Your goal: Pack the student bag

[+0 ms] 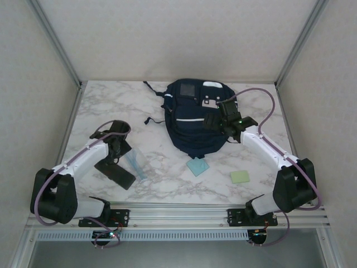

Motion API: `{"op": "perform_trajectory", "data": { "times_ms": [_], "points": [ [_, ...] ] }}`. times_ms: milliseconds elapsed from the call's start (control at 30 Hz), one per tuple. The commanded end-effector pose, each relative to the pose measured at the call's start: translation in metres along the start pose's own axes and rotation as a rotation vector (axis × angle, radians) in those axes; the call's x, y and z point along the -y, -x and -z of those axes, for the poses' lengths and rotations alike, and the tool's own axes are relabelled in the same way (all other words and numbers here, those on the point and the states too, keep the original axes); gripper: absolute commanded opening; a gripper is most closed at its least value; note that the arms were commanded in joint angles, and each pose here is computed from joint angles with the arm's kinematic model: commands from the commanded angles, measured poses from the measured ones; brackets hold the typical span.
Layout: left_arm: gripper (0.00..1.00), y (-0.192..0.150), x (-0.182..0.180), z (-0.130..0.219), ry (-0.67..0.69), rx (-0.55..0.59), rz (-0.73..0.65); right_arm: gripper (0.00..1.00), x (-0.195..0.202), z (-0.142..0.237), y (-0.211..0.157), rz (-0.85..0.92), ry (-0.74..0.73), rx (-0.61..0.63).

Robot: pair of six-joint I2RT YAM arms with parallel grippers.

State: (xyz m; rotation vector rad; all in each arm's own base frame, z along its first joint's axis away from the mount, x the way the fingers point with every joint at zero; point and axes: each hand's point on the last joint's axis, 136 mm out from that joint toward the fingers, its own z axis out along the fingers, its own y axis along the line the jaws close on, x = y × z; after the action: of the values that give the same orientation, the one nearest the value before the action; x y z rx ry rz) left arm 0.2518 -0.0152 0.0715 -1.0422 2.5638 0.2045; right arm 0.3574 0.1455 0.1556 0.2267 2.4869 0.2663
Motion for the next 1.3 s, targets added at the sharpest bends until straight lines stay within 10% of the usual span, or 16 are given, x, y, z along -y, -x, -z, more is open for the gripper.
{"op": "perform_trajectory", "data": {
  "times_ms": [0,500,833,1267],
  "points": [
    [1.0,-0.006,-0.02,-0.007,0.026,-0.022,0.112,0.99,0.012,0.003,-0.006,0.014,-0.041,0.003],
    [0.99,-0.034,-0.027,-0.045,0.027,-0.101,0.146,0.99,0.005,0.0,-0.009,0.007,0.01,0.01],
    [0.7,-0.031,-0.026,-0.049,0.005,-0.078,0.159,0.99,0.0,0.003,-0.01,0.008,0.042,0.006],
    [0.59,0.059,0.04,0.048,-0.298,0.122,0.213,0.99,-0.062,0.004,-0.028,0.071,0.373,-0.072]
  ]
}}
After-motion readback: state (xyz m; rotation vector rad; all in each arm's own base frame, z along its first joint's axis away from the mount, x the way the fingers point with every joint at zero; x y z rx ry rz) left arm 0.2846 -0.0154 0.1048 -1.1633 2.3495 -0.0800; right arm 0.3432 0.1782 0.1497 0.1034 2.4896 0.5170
